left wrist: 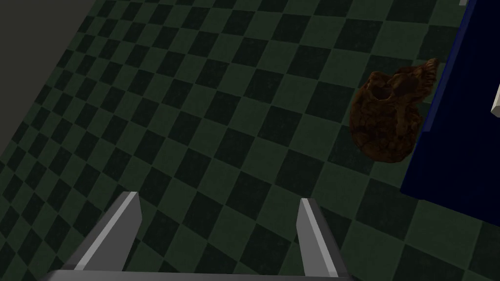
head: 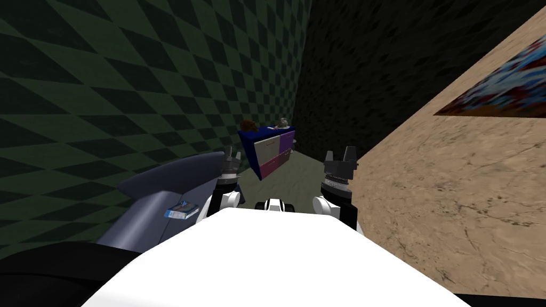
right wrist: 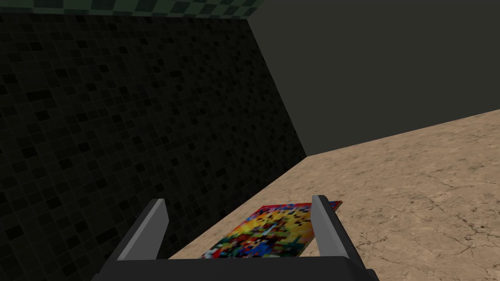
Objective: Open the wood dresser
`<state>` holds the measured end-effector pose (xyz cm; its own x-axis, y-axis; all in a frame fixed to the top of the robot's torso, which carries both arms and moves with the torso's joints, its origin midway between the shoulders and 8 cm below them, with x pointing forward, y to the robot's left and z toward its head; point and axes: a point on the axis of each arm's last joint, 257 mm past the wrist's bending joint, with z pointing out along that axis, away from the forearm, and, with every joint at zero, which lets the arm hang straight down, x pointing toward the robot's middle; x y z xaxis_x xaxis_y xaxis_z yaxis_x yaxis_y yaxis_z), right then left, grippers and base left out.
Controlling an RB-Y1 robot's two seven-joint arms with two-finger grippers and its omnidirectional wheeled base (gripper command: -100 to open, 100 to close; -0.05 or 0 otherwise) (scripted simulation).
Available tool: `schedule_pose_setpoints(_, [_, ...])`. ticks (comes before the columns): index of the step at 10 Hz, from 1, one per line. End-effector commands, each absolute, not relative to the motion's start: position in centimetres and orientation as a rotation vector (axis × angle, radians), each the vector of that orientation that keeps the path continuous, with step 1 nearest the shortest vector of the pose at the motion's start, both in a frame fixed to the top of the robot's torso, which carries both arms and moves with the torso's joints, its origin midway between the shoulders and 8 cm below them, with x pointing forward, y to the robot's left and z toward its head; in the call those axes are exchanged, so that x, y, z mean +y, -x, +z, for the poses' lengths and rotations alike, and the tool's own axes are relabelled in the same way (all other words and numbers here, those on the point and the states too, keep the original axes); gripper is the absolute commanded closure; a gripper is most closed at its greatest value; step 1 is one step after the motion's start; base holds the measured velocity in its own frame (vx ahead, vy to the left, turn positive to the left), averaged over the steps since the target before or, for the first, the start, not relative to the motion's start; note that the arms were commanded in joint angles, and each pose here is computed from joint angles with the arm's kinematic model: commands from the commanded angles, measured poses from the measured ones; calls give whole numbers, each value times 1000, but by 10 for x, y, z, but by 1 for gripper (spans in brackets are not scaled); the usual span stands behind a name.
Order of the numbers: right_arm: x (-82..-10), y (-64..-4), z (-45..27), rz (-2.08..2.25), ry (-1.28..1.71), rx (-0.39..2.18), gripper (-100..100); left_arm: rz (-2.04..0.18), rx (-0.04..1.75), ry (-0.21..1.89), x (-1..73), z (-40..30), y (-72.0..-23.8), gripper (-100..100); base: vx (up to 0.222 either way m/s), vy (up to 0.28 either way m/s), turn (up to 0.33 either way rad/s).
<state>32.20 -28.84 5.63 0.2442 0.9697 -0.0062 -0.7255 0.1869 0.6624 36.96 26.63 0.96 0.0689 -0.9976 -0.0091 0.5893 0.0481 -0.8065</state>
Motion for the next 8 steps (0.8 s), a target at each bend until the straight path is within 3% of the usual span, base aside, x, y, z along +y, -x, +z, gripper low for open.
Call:
schedule_pose_setpoints(1, [-288,-322,56,1260,-610,483,0,-1371,761,736,269,-1,-374,-100,115,-69,60])
schedule_pose_setpoints(8, [-288,-322,56,1260,-610,483,0,-1350,812,825,298,-34,-388,-100,152,-104,70])
